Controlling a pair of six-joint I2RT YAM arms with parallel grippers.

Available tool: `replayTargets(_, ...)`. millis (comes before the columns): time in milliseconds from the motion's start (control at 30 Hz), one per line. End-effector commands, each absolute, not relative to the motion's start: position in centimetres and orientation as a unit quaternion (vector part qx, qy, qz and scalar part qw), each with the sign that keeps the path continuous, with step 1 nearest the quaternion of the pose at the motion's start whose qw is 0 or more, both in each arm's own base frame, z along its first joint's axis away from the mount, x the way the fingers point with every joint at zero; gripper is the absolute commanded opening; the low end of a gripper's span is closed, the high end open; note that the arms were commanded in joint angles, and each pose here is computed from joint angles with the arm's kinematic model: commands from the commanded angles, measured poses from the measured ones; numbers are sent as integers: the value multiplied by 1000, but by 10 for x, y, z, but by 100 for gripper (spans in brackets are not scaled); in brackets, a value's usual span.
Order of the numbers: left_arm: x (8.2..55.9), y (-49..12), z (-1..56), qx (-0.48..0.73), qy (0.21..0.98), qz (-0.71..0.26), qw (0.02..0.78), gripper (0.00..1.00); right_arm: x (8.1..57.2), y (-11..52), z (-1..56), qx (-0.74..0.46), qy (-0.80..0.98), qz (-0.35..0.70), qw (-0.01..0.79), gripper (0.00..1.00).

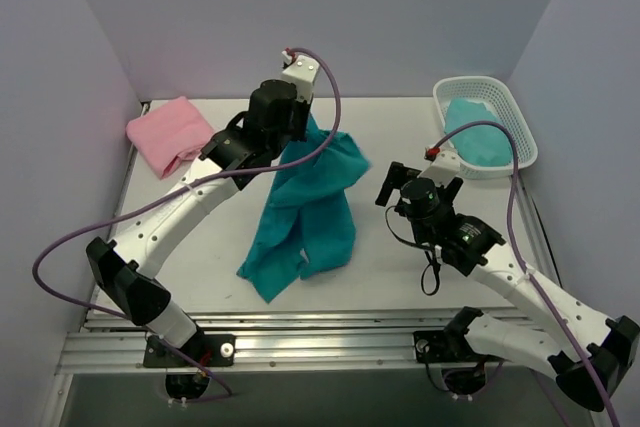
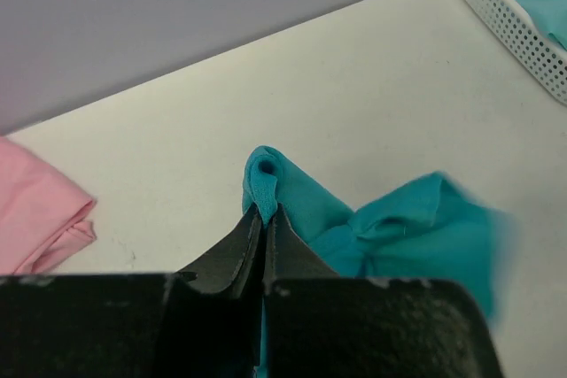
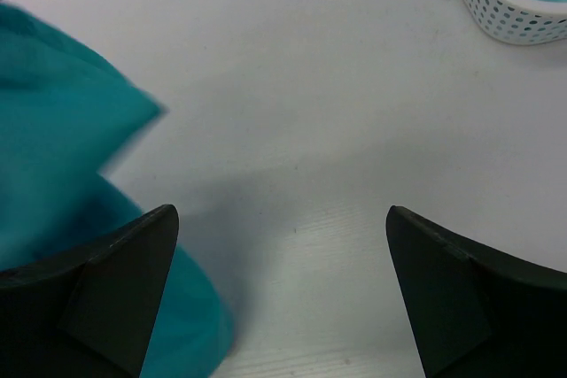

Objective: Fold and stack the t-shirts
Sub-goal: Flatten out the tshirt

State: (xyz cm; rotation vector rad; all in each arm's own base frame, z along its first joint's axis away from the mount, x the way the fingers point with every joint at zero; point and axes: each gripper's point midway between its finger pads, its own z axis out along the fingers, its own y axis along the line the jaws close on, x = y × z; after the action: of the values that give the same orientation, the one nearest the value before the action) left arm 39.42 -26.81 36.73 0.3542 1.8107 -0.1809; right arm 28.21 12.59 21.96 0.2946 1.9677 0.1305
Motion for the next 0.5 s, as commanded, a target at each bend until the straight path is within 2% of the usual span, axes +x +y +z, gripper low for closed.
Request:
replayTargets(0, 365, -238, 468, 91, 708, -150, 684, 6, 282, 120, 230, 134, 818, 51, 557, 100)
replayTargets(200, 353, -229, 481, 84, 689, -165, 700, 9, 282, 120, 226, 134, 823, 45, 551, 100)
replayTargets(333, 363, -229, 464, 79, 706, -150, 688, 8, 283, 123, 226, 133, 822, 50, 551, 100)
replayTargets(467, 358, -247, 446, 103, 707, -192, 673, 6, 284, 123, 224, 132, 824, 46, 549, 100)
